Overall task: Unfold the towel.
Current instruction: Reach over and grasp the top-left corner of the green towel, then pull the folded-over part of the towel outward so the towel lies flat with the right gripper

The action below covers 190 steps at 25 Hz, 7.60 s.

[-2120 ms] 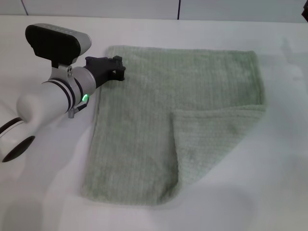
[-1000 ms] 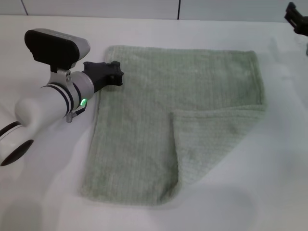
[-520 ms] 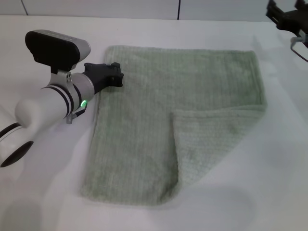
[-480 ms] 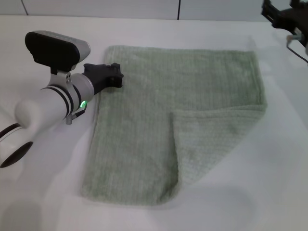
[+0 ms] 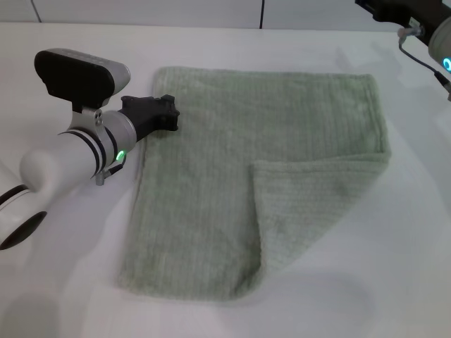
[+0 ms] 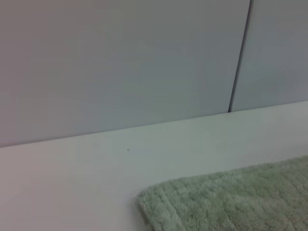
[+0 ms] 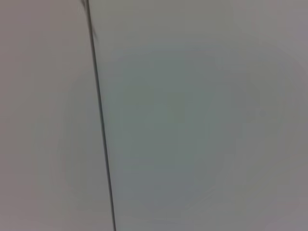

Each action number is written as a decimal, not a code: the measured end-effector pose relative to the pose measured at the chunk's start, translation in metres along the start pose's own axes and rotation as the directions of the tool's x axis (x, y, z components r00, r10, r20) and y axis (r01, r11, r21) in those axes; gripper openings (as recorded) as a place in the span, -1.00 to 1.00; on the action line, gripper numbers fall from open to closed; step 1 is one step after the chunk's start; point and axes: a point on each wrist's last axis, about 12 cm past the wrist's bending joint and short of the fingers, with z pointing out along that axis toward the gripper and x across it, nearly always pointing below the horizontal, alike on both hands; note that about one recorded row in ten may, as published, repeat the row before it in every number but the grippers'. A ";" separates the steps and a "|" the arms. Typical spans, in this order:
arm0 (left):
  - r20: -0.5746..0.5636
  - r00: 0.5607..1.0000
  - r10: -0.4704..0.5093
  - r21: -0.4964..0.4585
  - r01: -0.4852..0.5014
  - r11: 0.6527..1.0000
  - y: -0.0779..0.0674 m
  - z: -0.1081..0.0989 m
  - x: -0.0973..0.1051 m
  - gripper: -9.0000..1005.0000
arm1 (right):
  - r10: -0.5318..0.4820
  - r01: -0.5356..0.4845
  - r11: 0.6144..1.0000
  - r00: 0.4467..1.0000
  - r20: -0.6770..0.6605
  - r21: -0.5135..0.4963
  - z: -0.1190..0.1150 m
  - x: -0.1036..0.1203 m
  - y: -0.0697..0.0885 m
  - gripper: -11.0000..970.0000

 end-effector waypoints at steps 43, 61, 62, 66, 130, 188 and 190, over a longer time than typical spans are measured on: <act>0.006 1.000 -0.002 0.002 0.002 1.000 -0.001 -0.001 -0.002 -0.99 | -0.165 -0.067 0.919 0.831 -0.532 -0.388 -0.004 -0.083 0.041 0.57; 0.006 1.000 -0.004 0.002 0.004 1.000 -0.002 -0.001 -0.003 -0.98 | -0.323 -0.159 0.798 0.702 -0.635 -0.582 -0.007 -0.071 0.073 0.57; 0.006 1.000 -0.004 0.001 0.004 1.000 -0.002 -0.001 -0.003 -0.98 | -0.326 -0.163 0.796 0.696 -0.640 -0.583 -0.007 -0.069 0.073 0.57; 0.004 1.000 -0.003 0.000 0.003 1.000 -0.002 -0.001 -0.002 -0.98 | -0.332 -0.174 0.793 0.680 -0.654 -0.583 -0.007 -0.064 0.073 0.57; 0.005 1.000 -0.004 0.001 0.004 1.000 -0.002 -0.001 -0.002 -0.98 | -0.488 -0.080 0.761 0.584 -0.649 -0.644 0.016 -0.009 0.106 0.57; 0.007 1.000 -0.010 0.009 0.010 1.000 -0.005 -0.003 0.000 -0.99 | -0.507 -0.037 0.778 0.554 -0.661 -0.627 0.020 -0.001 0.113 -0.57; 0.007 1.000 -0.010 0.009 0.010 1.000 -0.005 -0.003 0.000 -0.99 | -0.506 -0.039 0.778 0.551 -0.663 -0.626 0.020 0.000 0.113 -0.57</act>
